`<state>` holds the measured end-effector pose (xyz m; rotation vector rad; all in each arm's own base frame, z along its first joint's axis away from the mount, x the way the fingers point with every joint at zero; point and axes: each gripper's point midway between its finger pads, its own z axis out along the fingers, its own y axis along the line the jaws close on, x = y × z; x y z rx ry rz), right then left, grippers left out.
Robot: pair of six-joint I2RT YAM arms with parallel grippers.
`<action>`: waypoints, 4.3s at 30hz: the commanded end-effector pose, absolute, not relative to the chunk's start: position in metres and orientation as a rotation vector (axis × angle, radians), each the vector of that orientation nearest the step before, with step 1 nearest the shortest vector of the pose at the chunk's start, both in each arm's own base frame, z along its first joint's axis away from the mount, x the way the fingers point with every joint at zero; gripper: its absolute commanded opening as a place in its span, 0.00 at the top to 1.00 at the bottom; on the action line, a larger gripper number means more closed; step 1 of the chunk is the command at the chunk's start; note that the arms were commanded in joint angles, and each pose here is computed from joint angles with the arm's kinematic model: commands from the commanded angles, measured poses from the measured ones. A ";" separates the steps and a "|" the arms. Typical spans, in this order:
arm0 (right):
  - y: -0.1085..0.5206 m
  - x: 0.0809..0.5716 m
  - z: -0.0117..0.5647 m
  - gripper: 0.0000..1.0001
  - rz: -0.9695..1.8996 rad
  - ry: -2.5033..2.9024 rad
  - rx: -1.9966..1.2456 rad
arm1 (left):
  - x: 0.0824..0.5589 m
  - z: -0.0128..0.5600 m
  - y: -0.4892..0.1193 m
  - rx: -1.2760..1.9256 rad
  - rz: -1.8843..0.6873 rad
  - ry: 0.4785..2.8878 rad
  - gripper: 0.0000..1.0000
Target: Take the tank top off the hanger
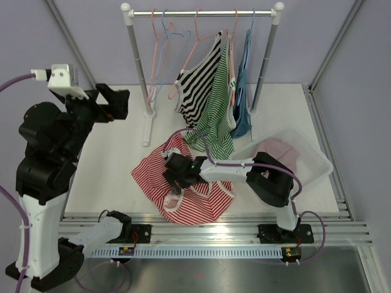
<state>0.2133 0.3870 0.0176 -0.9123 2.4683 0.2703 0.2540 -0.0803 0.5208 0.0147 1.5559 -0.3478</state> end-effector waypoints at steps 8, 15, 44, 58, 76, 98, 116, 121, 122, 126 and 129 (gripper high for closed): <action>0.398 0.219 0.041 1.00 0.286 2.415 -0.837 | 0.221 0.389 -0.072 0.035 -0.343 1.696 0.01; 0.384 0.227 0.164 1.00 0.406 2.223 -0.686 | 0.210 0.316 -0.042 -0.068 -0.214 1.717 0.01; 0.043 0.249 0.304 1.00 -0.259 2.075 0.219 | 0.198 0.355 -0.026 -0.192 -0.246 1.656 0.01; 0.029 0.292 0.130 0.55 -0.064 2.444 0.512 | 0.242 0.481 -0.096 0.066 -0.510 1.619 0.01; 0.075 0.238 0.340 0.01 0.467 1.889 0.146 | 0.425 0.497 -0.217 0.380 -0.427 1.583 0.09; 0.110 0.200 0.329 0.13 0.693 1.939 -0.010 | 0.514 0.446 -0.265 0.443 -0.393 1.604 0.91; 0.124 0.196 0.353 0.09 0.782 1.886 -0.086 | 0.442 0.534 -0.211 0.296 -0.307 1.509 1.00; 0.131 0.196 0.368 0.00 0.831 1.847 -0.115 | 0.403 0.542 -0.193 0.259 -0.341 1.558 1.00; 0.132 0.197 0.372 0.00 0.839 1.838 -0.122 | 0.395 0.544 -0.190 0.258 -0.350 1.562 1.00; 0.149 0.201 0.385 0.01 0.938 1.802 -0.186 | 0.333 0.564 -0.171 0.274 -0.427 1.549 1.00; 0.167 0.204 0.400 0.00 1.088 1.741 -0.230 | 0.300 0.560 -0.171 0.312 -0.509 1.574 1.00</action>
